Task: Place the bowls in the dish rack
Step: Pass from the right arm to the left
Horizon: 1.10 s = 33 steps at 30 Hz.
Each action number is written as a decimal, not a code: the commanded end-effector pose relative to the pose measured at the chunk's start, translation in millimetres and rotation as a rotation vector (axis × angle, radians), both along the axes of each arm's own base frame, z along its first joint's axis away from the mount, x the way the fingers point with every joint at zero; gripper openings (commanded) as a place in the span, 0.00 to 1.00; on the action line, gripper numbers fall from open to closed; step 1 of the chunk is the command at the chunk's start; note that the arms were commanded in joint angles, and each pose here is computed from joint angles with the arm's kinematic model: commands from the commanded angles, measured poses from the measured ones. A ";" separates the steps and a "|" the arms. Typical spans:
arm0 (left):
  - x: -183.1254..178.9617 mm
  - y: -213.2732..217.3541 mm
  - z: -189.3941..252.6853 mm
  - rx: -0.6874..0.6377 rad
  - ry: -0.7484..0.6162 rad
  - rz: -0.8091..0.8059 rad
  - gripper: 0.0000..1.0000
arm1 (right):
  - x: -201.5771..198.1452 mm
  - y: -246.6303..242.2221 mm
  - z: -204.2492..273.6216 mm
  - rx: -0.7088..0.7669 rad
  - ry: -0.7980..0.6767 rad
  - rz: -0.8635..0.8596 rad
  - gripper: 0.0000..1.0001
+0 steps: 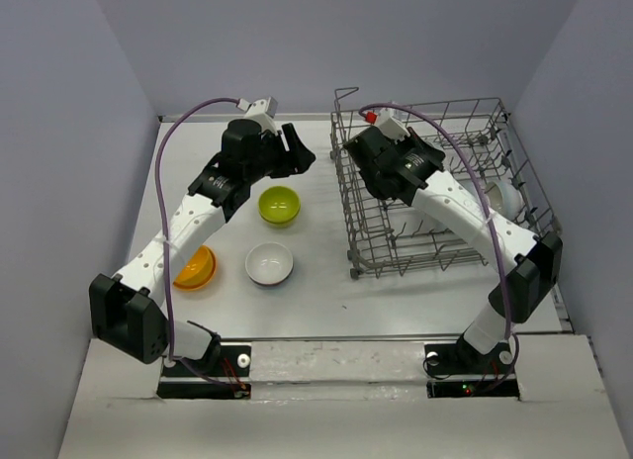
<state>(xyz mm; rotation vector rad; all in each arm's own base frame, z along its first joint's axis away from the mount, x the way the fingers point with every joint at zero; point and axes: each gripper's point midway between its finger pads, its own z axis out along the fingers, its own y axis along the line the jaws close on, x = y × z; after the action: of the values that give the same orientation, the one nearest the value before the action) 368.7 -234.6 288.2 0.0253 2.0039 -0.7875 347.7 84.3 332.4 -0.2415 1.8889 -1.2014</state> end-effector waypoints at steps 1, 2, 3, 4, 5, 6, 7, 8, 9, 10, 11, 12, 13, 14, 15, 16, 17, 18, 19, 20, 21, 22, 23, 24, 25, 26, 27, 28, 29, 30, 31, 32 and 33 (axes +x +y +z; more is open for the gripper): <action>-5.5 -0.6 15.5 -0.020 -0.058 -0.017 0.69 | -40.6 -28.5 74.3 -0.141 -0.238 -0.231 0.01; -5.4 -0.9 14.9 -0.020 -0.056 -0.018 0.69 | -42.0 -29.5 70.3 -0.175 -0.221 -0.230 0.01; -5.6 -1.1 14.9 -0.020 -0.056 -0.019 0.69 | -41.4 -29.5 66.1 -0.187 -0.220 -0.223 0.01; -6.5 -1.7 14.8 -0.022 -0.055 -0.022 0.69 | -38.0 -26.7 58.6 -0.218 -0.207 -0.212 0.01; -6.5 -1.4 15.0 -0.021 -0.057 -0.021 0.69 | -36.6 -22.3 52.6 -0.204 -0.248 -0.195 0.01; -6.6 -1.0 15.7 -0.023 -0.058 -0.020 0.69 | -39.7 -24.3 49.9 -0.282 -0.203 -0.193 0.01; -6.9 -0.5 15.2 -0.021 -0.057 -0.019 0.70 | -39.0 -20.5 44.8 -0.290 -0.193 -0.178 0.01; -7.2 -1.0 15.2 -0.020 -0.058 -0.021 0.70 | -37.9 -20.0 41.4 -0.280 -0.210 -0.170 0.01; -7.0 -0.3 14.8 -0.019 -0.057 -0.020 0.70 | -37.7 -19.8 39.3 -0.288 -0.203 -0.169 0.01; -7.3 -0.2 15.5 -0.021 -0.057 -0.019 0.70 | -37.4 -19.5 38.2 -0.291 -0.200 -0.168 0.01; -7.4 -0.2 14.8 -0.020 -0.056 -0.019 0.70 | -37.7 -16.5 38.1 -0.289 -0.202 -0.159 0.01; -7.5 -0.1 15.7 -0.021 -0.060 -0.020 0.70 | -37.2 -15.9 38.1 -0.290 -0.201 -0.158 0.01; -7.7 -0.3 15.1 -0.022 -0.057 -0.021 0.70 | -37.8 -11.4 38.0 -0.291 -0.203 -0.143 0.01; -7.6 -0.4 15.4 -0.022 -0.059 -0.021 0.70 | -37.3 -10.8 37.4 -0.296 -0.201 -0.142 0.01; -8.4 -1.0 16.1 -0.025 -0.059 -0.023 0.70 | -37.2 -6.1 33.3 -0.307 -0.193 -0.126 0.01; -8.4 -1.0 15.7 -0.023 -0.060 -0.024 0.70 | -37.9 -1.4 30.8 -0.314 -0.189 -0.110 0.01; -8.5 -0.9 17.0 -0.025 -0.062 -0.024 0.70 | -37.3 -0.7 27.1 -0.325 -0.180 -0.107 0.01; -8.5 -0.9 17.0 -0.025 -0.063 -0.024 0.70 | -37.7 3.1 23.5 -0.331 -0.175 -0.094 0.01; -8.3 -0.6 17.0 -0.025 -0.062 -0.024 0.70 | -37.3 7.4 19.0 -0.346 -0.166 -0.082 0.01; -8.6 -0.5 17.3 -0.027 -0.063 -0.023 0.70 | -36.9 7.6 15.2 -0.348 -0.167 -0.077 0.01; -9.0 -0.5 16.8 -0.026 -0.063 -0.025 0.70 | -35.9 8.5 13.6 -0.343 -0.171 -0.074 0.01; -9.3 -0.4 17.4 -0.027 -0.065 -0.025 0.70 | -35.9 8.2 16.2 -0.331 -0.185 -0.073 0.01; -9.8 -0.1 15.9 -0.026 -0.062 -0.025 0.70 | -34.6 9.4 24.9 -0.294 -0.216 -0.078 0.01; -10.0 0.0 16.1 -0.026 -0.063 -0.025 0.70 | -34.3 9.4 30.8 -0.275 -0.235 -0.078 0.01; -9.7 0.1 16.4 -0.027 -0.065 -0.024 0.70 | -32.7 7.3 36.3 -0.262 -0.245 -0.090 0.01; -9.5 0.0 15.1 -0.025 -0.062 -0.024 0.70 | -28.9 1.5 47.6 -0.230 -0.273 -0.123 0.01; -9.7 -0.9 15.2 -0.026 -0.062 -0.027 0.70 | -26.6 -3.2 52.2 -0.211 -0.288 -0.142 0.01; -9.2 -0.8 15.4 -0.028 -0.060 -0.026 0.70 | -23.6 -9.1 55.7 -0.184 -0.308 -0.165 0.01; -8.9 -0.4 15.7 -0.026 -0.061 -0.023 0.70 | -17.9 -27.8 58.1 -0.166 -0.327 -0.227 0.01; -9.1 -0.5 15.7 -0.026 -0.062 -0.025 0.70 | -12.9 -38.5 59.7 -0.123 -0.335 -0.257 0.01; -9.1 -0.5 16.1 -0.026 -0.062 -0.025 0.70 | -9.4 -49.9 59.0 -0.091 -0.341 -0.286 0.01; -8.6 -0.1 17.9 -0.026 -0.065 -0.022 0.70 | -5.3 -60.7 56.9 -0.058 -0.347 -0.314 0.01; -8.4 0.5 17.5 -0.024 -0.065 -0.021 0.70 | 0.6 -82.6 52.7 -0.023 -0.359 -0.375 0.01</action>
<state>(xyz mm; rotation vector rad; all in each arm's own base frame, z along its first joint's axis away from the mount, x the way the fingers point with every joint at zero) 365.1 -233.5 279.3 0.0263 2.0193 -0.7869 356.4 74.3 325.0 -0.0846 1.8845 -1.2206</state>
